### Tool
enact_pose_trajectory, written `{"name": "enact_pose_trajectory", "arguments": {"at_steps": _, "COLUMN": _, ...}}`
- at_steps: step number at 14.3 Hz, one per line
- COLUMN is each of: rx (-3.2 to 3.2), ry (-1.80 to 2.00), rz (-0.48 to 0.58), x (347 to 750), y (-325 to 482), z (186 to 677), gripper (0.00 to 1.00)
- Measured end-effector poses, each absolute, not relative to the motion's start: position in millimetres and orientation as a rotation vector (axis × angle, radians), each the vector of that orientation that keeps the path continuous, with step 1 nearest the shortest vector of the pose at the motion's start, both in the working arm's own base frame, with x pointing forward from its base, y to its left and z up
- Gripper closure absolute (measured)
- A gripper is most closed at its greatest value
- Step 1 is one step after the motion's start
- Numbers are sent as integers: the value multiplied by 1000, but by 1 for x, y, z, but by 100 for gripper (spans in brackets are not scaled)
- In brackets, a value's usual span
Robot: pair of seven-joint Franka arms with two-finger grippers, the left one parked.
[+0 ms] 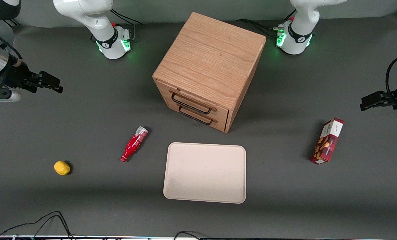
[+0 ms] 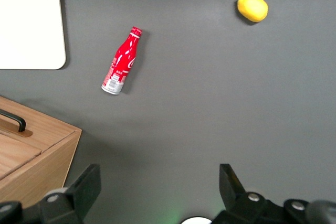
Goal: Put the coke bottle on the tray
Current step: 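Move the right gripper down to the red Coca-Cola bottle lying on the table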
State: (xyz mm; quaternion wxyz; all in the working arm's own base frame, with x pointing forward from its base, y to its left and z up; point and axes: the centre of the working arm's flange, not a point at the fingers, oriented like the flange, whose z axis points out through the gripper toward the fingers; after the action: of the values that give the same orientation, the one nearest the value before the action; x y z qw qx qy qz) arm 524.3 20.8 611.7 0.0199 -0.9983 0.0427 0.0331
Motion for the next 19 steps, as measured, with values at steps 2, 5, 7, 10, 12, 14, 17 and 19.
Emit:
{"name": "enact_pose_trajectory", "arguments": {"at_steps": 2, "rx": -3096, "ry": 150, "rz": 117, "x": 523, "y": 14, "z": 613, "gripper": 0}}
{"name": "enact_pose_trajectory", "arguments": {"at_steps": 5, "rx": -3096, "ry": 153, "rz": 135, "x": 523, "y": 13, "z": 613, "gripper": 0}}
{"name": "enact_pose_trajectory", "arguments": {"at_steps": 7, "rx": -3095, "ry": 155, "rz": 158, "x": 525, "y": 18, "z": 606, "gripper": 0}}
{"name": "enact_pose_trajectory", "arguments": {"at_steps": 10, "rx": -3099, "ry": 233, "rz": 253, "x": 543, "y": 52, "z": 572, "gripper": 0}}
{"name": "enact_pose_trajectory", "arguments": {"at_steps": 12, "rx": -3095, "ry": 310, "rz": 303, "x": 569, "y": 83, "z": 533, "gripper": 0}}
{"name": "enact_pose_trajectory", "arguments": {"at_steps": 14, "rx": -3083, "ry": 402, "rz": 334, "x": 600, "y": 106, "z": 486, "gripper": 0}}
{"name": "enact_pose_trajectory", "arguments": {"at_steps": 17, "rx": -3060, "ry": 557, "rz": 332, "x": 632, "y": 138, "z": 418, "gripper": 0}}
{"name": "enact_pose_trajectory", "arguments": {"at_steps": 19, "rx": -3048, "ry": 652, "rz": 319, "x": 640, "y": 169, "z": 381, "gripper": 0}}
